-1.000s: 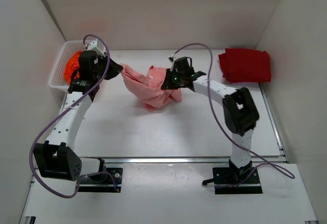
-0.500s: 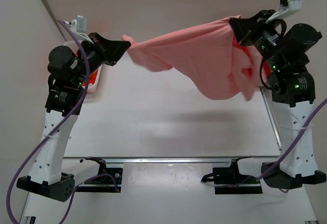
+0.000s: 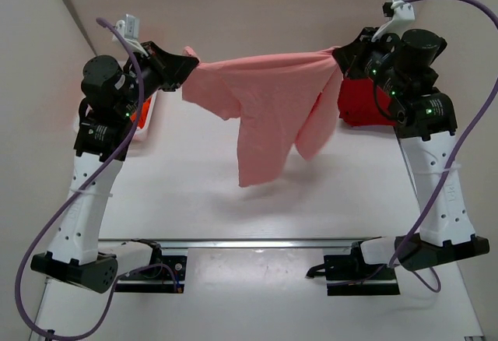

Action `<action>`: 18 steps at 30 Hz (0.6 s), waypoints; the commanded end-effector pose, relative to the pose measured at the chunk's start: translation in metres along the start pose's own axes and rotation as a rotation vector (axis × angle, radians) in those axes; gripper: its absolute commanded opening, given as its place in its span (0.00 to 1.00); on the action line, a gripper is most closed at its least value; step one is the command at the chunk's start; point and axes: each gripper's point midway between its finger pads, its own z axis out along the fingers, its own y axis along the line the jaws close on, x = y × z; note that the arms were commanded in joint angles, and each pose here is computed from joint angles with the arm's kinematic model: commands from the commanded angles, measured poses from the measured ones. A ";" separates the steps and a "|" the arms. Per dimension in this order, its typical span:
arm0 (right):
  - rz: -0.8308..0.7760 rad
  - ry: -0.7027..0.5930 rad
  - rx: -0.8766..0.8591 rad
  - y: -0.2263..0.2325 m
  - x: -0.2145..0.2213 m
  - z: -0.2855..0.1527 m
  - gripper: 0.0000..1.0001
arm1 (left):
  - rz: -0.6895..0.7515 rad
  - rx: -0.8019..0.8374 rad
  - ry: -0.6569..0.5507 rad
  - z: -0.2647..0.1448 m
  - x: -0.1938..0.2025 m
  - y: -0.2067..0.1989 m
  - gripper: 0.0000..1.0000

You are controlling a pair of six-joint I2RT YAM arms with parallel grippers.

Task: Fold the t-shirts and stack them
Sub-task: Flatten out the tshirt

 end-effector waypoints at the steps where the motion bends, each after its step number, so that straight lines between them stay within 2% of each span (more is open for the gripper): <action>1: -0.063 -0.167 0.080 -0.015 -0.052 -0.023 0.00 | 0.061 -0.070 -0.092 -0.009 -0.032 0.005 0.00; 5: -0.069 -0.198 0.078 -0.008 -0.060 -0.040 0.01 | 0.090 -0.086 -0.120 -0.014 -0.044 0.001 0.00; 13: -0.041 -0.281 0.026 -0.005 -0.072 -0.101 0.00 | 0.140 -0.116 -0.174 -0.038 -0.058 -0.009 0.00; 18: -0.029 -0.279 -0.005 -0.009 -0.077 -0.109 0.00 | 0.157 -0.167 -0.190 -0.040 -0.065 -0.002 0.00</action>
